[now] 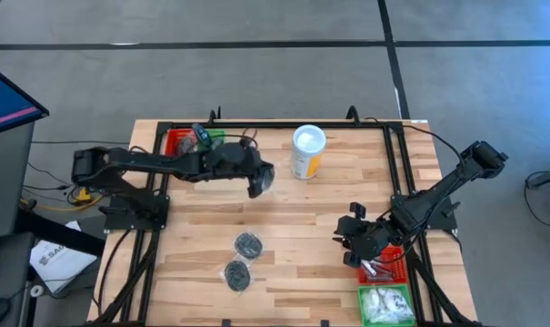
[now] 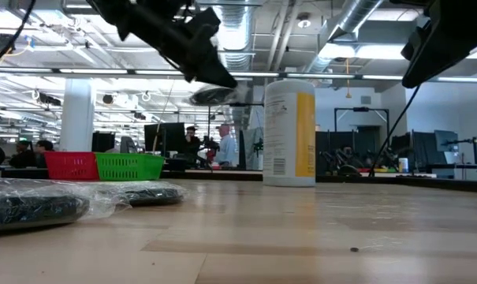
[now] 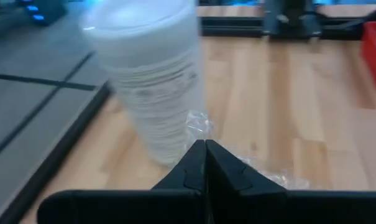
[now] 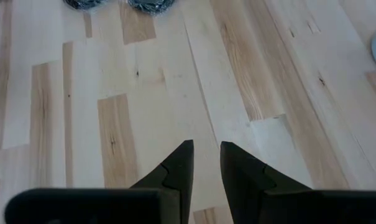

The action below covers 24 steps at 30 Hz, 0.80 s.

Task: Pick & Place Travel size toiletries
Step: Put the black hairbrush into the top red bin

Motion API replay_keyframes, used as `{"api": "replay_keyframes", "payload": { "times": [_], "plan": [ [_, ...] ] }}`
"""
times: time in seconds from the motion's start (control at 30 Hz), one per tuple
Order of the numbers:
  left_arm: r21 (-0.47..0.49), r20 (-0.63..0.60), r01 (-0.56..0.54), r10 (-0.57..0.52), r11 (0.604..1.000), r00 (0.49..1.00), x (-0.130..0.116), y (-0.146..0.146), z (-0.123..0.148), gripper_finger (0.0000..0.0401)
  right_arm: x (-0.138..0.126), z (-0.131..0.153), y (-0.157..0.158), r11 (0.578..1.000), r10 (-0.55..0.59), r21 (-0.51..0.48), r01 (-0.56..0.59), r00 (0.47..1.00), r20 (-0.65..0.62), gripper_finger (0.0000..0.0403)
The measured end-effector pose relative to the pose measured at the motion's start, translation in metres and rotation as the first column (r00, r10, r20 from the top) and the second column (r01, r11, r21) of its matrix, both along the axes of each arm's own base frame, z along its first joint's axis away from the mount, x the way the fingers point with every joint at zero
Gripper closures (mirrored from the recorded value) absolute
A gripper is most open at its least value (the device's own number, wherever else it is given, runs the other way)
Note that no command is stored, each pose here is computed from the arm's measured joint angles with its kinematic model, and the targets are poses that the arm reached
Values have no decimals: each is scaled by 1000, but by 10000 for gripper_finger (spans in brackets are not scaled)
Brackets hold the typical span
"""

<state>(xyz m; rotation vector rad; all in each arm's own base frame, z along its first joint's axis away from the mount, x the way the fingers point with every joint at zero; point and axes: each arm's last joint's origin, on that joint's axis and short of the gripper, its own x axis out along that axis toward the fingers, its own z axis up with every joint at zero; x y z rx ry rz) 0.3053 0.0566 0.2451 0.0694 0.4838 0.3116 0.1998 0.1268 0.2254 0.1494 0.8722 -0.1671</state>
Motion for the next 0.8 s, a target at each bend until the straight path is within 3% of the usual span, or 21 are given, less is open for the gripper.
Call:
{"api": "replay_keyframes", "payload": {
  "times": [0.37, 0.6, 0.8],
  "plan": [
    [47, 15, -220, 220, 974, 975, -54, 8, 5, 401, 0, 0, 0, 1000, 18, -10, -18, 1000, 3, 331],
    [42, 18, -414, 413, 909, 910, -89, 23, -2, 401, 1, 1, 1, 1000, 19, -7, -19, 1000, 9, 331],
    [54, 6, -507, 508, 860, 861, -109, 37, -13, 401, 1, 1, 1, 1000, 19, -6, -19, 1000, 13, 331]
  ]
}}
